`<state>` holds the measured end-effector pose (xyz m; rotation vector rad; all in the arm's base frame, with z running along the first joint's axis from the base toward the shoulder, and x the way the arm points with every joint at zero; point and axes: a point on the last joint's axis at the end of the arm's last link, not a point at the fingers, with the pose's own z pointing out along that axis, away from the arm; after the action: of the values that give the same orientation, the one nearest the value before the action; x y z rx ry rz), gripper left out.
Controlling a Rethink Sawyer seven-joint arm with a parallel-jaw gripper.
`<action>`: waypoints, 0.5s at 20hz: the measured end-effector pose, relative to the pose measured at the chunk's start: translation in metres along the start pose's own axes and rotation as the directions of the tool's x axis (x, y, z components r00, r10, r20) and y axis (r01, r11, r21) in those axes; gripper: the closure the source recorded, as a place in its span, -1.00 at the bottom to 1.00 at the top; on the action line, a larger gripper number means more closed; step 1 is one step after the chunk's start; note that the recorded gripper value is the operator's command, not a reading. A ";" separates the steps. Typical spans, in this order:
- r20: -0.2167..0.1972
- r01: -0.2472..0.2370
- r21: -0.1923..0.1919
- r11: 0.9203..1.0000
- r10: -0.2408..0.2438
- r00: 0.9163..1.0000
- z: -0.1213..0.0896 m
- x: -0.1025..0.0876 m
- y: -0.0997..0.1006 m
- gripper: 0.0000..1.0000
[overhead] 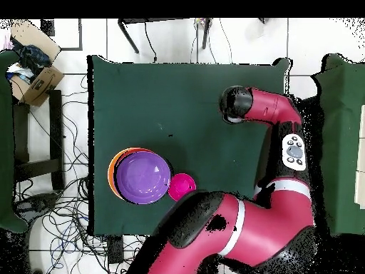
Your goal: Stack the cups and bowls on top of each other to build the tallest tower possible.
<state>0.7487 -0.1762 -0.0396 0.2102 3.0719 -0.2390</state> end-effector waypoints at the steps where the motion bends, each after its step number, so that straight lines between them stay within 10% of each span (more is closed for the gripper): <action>1: 0.001 0.003 0.002 1.000 -0.003 1.000 0.003 -0.001 0.000 -1.00; 5: 0.003 0.006 -0.001 1.000 -0.006 1.000 0.012 -0.002 0.003 -1.00; 6: 0.004 0.007 -0.004 1.000 -0.007 1.000 0.015 -0.002 0.004 1.00; 10: 0.031 -0.002 -0.002 1.000 0.002 1.000 0.008 -0.014 -0.002 1.00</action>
<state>0.7626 -0.1811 -0.0462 0.2068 3.0410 -0.2375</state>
